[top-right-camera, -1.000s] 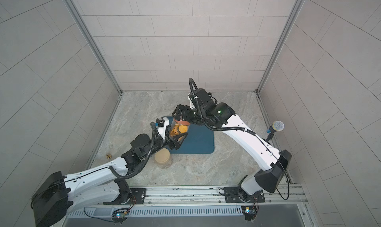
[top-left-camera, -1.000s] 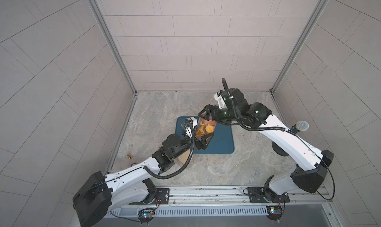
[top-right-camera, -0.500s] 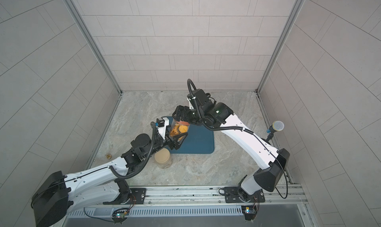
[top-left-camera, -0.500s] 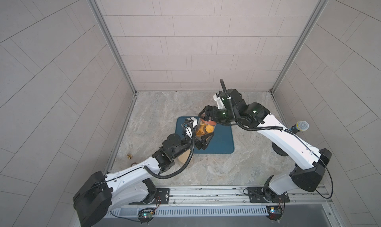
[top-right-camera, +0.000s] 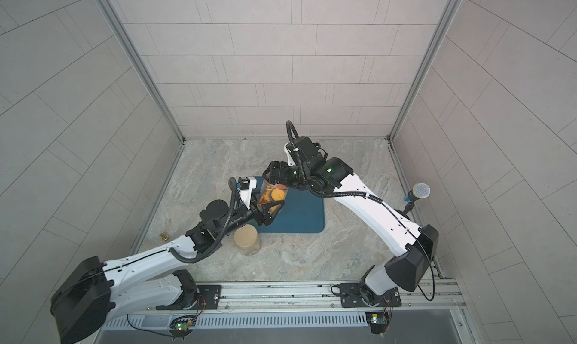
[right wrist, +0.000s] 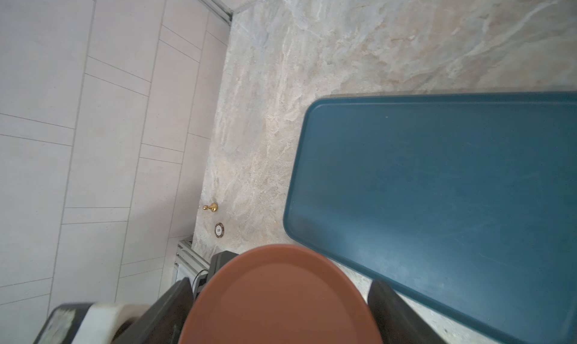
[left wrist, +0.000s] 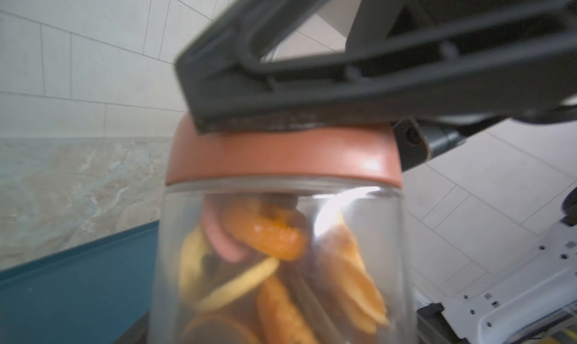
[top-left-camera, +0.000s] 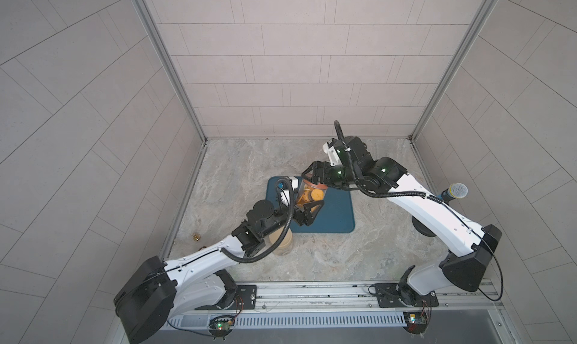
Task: Pour the cookies out of the jar
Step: Unscrew the lid from the jar.
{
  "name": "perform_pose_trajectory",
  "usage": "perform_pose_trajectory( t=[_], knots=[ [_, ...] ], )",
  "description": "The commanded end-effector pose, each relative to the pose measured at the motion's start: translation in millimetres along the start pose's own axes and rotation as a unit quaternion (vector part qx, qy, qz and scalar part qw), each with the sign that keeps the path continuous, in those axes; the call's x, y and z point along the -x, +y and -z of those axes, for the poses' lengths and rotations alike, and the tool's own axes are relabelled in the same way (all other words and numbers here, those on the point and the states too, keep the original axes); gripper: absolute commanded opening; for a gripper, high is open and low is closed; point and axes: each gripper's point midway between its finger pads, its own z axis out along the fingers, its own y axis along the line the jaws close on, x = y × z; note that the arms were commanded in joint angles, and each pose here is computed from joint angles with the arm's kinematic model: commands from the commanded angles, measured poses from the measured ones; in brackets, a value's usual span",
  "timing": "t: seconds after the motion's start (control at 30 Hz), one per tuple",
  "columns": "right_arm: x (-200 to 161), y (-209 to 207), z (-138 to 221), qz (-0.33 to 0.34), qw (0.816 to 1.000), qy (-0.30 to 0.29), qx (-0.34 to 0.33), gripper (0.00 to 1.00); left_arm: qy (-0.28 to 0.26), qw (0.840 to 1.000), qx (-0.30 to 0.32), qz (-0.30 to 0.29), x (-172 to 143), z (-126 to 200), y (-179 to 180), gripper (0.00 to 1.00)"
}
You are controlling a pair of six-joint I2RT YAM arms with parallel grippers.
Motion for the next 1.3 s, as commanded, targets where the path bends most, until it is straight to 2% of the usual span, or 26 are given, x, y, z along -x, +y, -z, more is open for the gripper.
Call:
perform_pose_trajectory(
  t=[0.0, 0.07, 0.13, 0.23, 0.3, 0.33, 0.37, 0.47, 0.53, 0.57, 0.73, 0.83, 0.97, 1.03, 1.1, 1.17, 1.27],
  knots=[
    [-22, 29, 12, 0.034, 0.99, 0.057, 0.121, 0.0, -0.154, 0.973, -0.157, 0.065, 97, 24, -52, 0.0],
    [-17, 44, 22, 0.038, 0.98, 0.05, 0.186, 0.0, -0.153, 0.964, -0.2, 0.086, 102, 27, -59, 0.0],
    [-14, 56, 31, 0.041, 0.973, 0.045, 0.221, 0.0, -0.13, 0.962, -0.224, 0.087, 100, 25, -68, 0.0],
    [-12, 58, 36, 0.045, 0.974, 0.043, 0.218, 0.0, -0.129, 0.962, -0.224, 0.083, 99, 24, -67, 0.0],
    [-12, 49, 37, 0.047, 0.981, 0.041, 0.182, 0.38, -0.131, 0.968, -0.2, 0.076, 97, 23, -60, 0.0],
    [-10, 40, 38, 0.049, 0.987, 0.036, 0.147, 0.59, -0.128, 0.973, -0.183, 0.066, 95, 20, -55, 0.0],
    [-6, 29, 40, 0.054, 0.993, 0.026, 0.106, 0.75, -0.117, 0.978, -0.162, 0.057, 90, 17, -50, 0.0],
    [3, -9, 50, 0.042, 0.999, 0.014, -0.022, 0.8, -0.072, 0.993, -0.088, -0.017, 70, 10, -41, 0.0],
    [6, -16, 59, 0.044, 0.997, 0.015, -0.064, 0.85, -0.052, 0.993, -0.043, -0.092, 57, 12, -42, 0.0],
    [9, -19, 64, 0.042, 0.996, 0.008, -0.081, 0.99, -0.041, 0.992, -0.016, -0.12, 52, 12, -38, 0.0],
    [19, -16, 85, 0.019, 0.995, -0.032, -0.093, 1.0, -0.026, 0.986, 0.07, -0.148, 50, 14, -12, 0.0],
    [17, -20, 87, -0.01, 0.994, -0.043, -0.1, 0.99, -0.033, 0.975, 0.12, -0.185, 50, 16, -4, 0.0],
    [9, -16, 80, -0.027, 0.995, -0.04, -0.093, 0.98, -0.042, 0.943, 0.215, -0.249, 57, 22, 13, 0.0],
    [6, -14, 75, -0.029, 0.994, -0.032, -0.096, 0.97, -0.055, 0.92, 0.289, -0.257, 66, 33, 30, 0.0],
    [6, -13, 73, -0.028, 0.994, -0.028, -0.1, 0.97, -0.062, 0.912, 0.309, -0.261, 68, 38, 36, 0.0],
    [6, -10, 72, -0.03, 0.994, -0.029, -0.098, 0.97, -0.068, 0.919, 0.289, -0.259, 66, 37, 31, 0.0],
    [7, -4, 68, -0.035, 0.995, -0.034, -0.089, 0.97, -0.08, 0.943, 0.212, -0.245, 59, 34, 9, 0.0]
  ],
)
